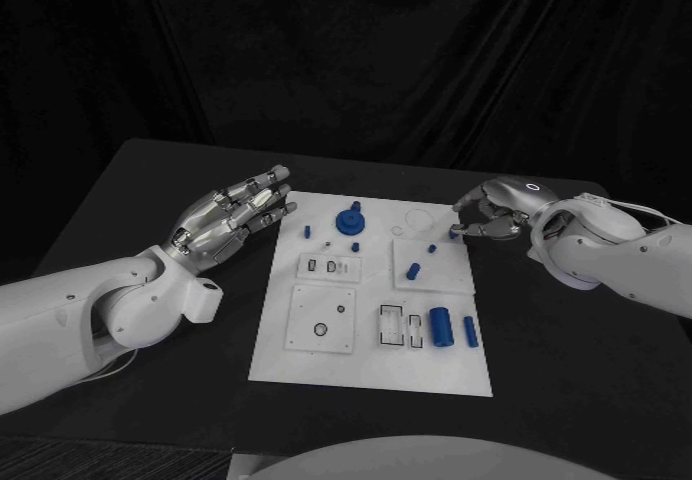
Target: Assemble the parts on the task board
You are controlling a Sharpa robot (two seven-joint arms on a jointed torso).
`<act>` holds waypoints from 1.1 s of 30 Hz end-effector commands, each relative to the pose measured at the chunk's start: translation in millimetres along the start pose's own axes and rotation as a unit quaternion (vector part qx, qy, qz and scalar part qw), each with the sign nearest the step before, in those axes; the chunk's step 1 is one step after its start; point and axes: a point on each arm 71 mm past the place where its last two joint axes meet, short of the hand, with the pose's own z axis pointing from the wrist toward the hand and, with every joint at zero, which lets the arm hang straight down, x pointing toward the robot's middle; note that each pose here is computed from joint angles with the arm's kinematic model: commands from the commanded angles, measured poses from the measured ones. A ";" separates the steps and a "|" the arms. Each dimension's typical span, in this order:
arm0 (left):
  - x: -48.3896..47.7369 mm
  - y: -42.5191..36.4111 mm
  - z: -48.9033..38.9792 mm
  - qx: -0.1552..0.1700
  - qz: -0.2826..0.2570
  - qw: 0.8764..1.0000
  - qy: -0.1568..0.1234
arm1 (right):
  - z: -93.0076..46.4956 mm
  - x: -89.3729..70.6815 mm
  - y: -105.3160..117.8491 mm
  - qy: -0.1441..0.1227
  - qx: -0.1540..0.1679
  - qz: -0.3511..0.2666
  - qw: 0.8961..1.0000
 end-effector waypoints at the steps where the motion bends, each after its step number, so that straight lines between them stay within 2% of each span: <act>1: 1.4 -1.4 0.2 0.014 -0.005 1.000 0.005 | 0.3 4.2 -2.4 0.015 0.012 -0.001 1.000; 16: 0.9 -1.1 -0.6 0.013 -0.005 1.000 0.005 | 2.8 15.7 -4.8 0.037 0.018 -0.003 0.999; 33: 1.9 -0.2 -1.0 0.009 -0.008 1.000 0.007 | 6.6 19.2 -6.3 0.043 0.022 -0.006 0.999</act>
